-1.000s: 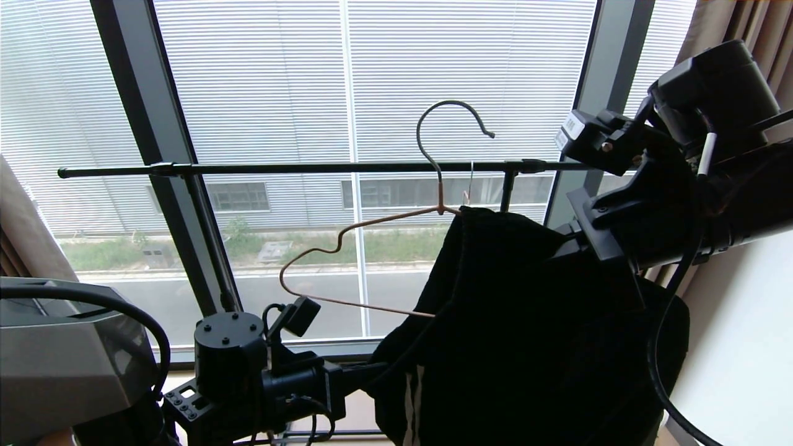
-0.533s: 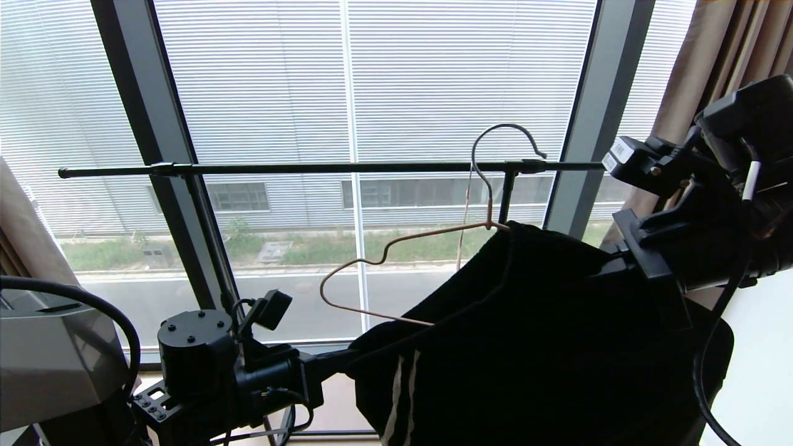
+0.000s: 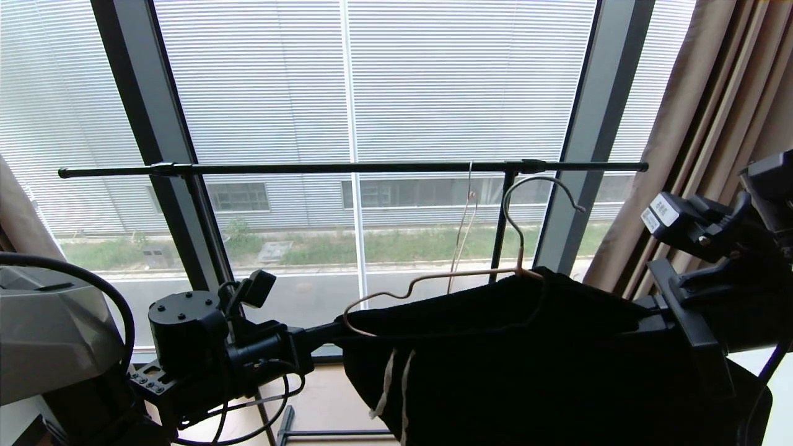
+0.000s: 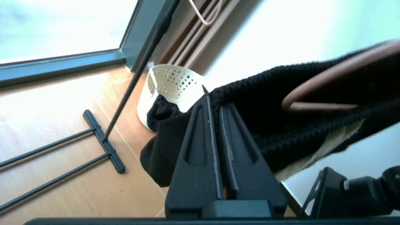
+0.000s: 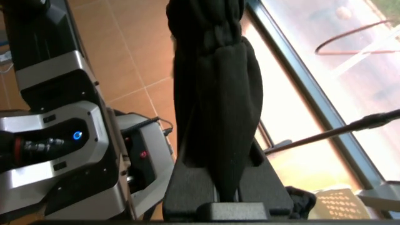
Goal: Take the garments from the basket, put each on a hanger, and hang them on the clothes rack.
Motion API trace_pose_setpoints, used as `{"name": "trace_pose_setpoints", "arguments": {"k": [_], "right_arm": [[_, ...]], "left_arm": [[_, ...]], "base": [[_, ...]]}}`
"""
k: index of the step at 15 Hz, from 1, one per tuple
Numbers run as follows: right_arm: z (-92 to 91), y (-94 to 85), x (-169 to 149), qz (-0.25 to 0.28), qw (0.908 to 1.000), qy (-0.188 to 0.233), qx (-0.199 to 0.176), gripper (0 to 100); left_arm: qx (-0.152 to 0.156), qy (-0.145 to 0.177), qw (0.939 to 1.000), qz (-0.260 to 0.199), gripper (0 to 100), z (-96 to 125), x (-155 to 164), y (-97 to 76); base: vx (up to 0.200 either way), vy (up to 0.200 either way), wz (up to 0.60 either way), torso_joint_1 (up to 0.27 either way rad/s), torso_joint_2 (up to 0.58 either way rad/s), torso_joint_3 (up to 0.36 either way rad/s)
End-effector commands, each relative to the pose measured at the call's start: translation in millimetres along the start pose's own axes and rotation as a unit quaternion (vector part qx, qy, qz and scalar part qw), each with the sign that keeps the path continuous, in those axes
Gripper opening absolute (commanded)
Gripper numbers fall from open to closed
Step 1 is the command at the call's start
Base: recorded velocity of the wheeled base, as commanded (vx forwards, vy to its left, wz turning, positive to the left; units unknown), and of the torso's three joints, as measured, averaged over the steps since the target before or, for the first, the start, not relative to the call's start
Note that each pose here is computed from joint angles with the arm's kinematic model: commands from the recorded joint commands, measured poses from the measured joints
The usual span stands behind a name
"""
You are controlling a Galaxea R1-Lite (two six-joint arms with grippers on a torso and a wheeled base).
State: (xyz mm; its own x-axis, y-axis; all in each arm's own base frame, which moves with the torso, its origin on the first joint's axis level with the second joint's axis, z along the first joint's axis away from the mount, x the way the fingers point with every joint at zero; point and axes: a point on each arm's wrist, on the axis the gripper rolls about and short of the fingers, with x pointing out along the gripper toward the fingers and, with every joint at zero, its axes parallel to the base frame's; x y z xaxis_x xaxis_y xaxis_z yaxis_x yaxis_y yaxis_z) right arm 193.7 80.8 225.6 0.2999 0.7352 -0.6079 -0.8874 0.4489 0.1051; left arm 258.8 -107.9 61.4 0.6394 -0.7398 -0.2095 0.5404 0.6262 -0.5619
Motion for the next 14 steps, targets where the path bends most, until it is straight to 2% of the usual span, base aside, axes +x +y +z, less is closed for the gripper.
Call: {"name": "trace_pose_setpoints", "arguments": {"k": [1, 8, 12, 14], "right_arm": [[-9.1, 3.6, 1, 0.001, 0.9999, 0.01, 0.007, 0], [-21.6, 0.4, 19, -0.003, 0.998, 0.058, 0.023, 0], [-29.6, -2.1, 32, -0.043, 0.9963, 0.074, 0.006, 0], [-37.8, -4.3, 39, -0.06, 0.9947, 0.083, 0.004, 0]], "left_arm": [[0.001, -0.005, 1.0, 0.002, 0, 3, 2, 2.9], [0.009, -0.019, 0.9998, -0.006, 0, 10, 3, -1.4], [0.018, -0.028, 0.9994, -0.011, 0, 15, 2, -4.7], [0.026, -0.021, 0.9994, -0.009, 0, 20, 0, -10.0]], "base": [[0.0, 0.0, 0.0, 0.0, 0.0, 0.0], [0.0, 0.0, 0.0, 0.0, 0.0, 0.0], [0.0, 0.0, 0.0, 0.0, 0.0, 0.0], [0.0, 0.0, 0.0, 0.0, 0.0, 0.0]]}}
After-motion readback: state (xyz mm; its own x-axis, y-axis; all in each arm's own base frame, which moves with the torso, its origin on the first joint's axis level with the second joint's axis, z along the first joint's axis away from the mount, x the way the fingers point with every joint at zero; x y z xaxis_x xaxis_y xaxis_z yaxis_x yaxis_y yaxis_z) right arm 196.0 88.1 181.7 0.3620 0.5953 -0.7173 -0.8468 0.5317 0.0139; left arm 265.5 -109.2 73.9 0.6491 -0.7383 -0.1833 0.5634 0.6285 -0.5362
